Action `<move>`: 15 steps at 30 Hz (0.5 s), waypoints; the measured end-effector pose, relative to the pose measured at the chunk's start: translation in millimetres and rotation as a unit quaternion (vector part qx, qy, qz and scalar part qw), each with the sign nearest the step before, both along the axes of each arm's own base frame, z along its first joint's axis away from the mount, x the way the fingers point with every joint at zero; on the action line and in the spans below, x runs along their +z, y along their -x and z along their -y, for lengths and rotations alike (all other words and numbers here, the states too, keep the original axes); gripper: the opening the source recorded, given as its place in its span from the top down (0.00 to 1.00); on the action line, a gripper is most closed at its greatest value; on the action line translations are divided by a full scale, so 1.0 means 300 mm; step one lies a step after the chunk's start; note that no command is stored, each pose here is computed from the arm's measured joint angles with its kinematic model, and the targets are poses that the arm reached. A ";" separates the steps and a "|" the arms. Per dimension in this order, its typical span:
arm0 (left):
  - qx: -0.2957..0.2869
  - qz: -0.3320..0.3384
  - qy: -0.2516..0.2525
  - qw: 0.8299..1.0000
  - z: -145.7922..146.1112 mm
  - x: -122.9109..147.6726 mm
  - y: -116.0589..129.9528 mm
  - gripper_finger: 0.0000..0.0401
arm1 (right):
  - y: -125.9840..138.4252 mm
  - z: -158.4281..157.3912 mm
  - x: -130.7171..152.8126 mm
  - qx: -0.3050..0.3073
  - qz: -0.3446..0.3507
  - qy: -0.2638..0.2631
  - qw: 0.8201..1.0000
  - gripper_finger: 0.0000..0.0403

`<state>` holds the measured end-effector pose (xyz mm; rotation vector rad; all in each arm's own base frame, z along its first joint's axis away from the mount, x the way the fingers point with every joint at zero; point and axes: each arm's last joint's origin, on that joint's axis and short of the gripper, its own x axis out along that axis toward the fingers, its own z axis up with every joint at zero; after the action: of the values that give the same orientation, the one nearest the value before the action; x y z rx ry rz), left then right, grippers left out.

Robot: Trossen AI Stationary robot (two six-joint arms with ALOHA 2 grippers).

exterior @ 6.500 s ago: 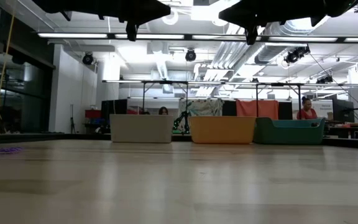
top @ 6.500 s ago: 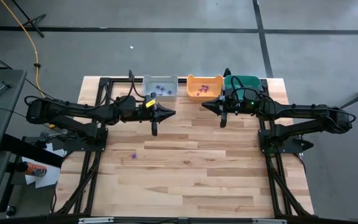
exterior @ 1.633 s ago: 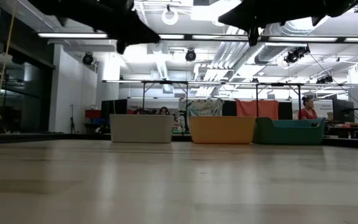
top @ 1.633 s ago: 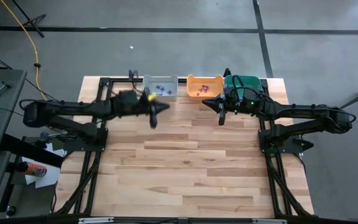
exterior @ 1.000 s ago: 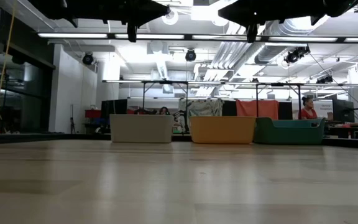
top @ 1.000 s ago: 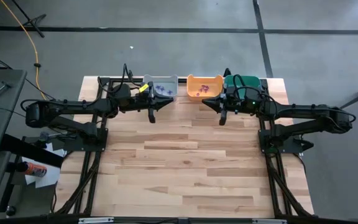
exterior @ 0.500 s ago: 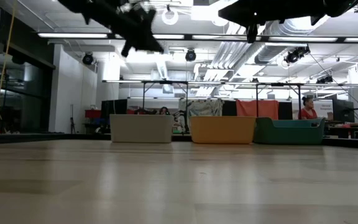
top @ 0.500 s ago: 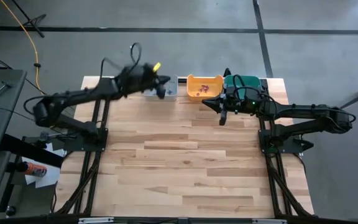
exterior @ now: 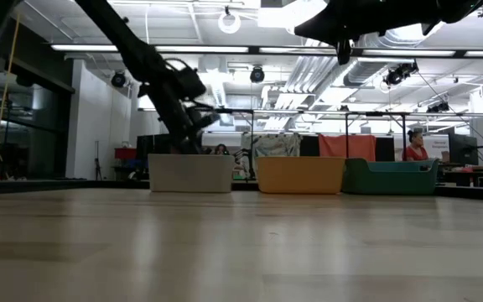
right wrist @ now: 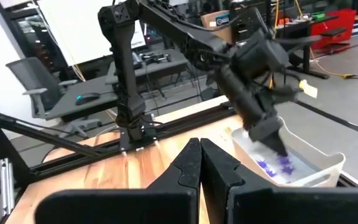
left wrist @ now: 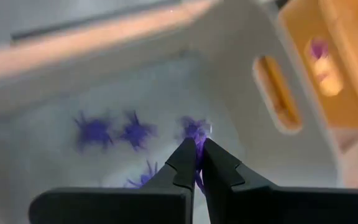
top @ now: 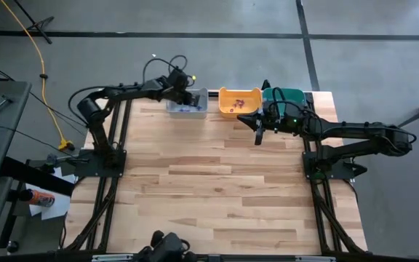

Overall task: Sort Halloween decoration
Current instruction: Put the purple spider toy into the gray bin

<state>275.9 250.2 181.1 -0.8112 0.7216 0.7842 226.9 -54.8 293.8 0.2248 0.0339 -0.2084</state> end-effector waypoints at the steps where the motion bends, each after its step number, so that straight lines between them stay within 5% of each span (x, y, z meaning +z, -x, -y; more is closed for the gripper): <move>1: -0.004 -0.004 0.009 1.000 0.002 -0.018 -0.006 0.99 | 0.000 0.000 0.000 -0.001 -0.001 0.000 1.000 1.00; 15: 0.009 -0.050 -0.028 0.998 0.016 -0.046 -0.027 0.92 | 0.001 0.000 -0.012 -0.001 -0.018 -0.005 1.000 1.00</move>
<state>284.0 245.3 167.2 -0.7323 0.7796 0.8624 226.7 -54.7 290.2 0.2300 0.0712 -0.2145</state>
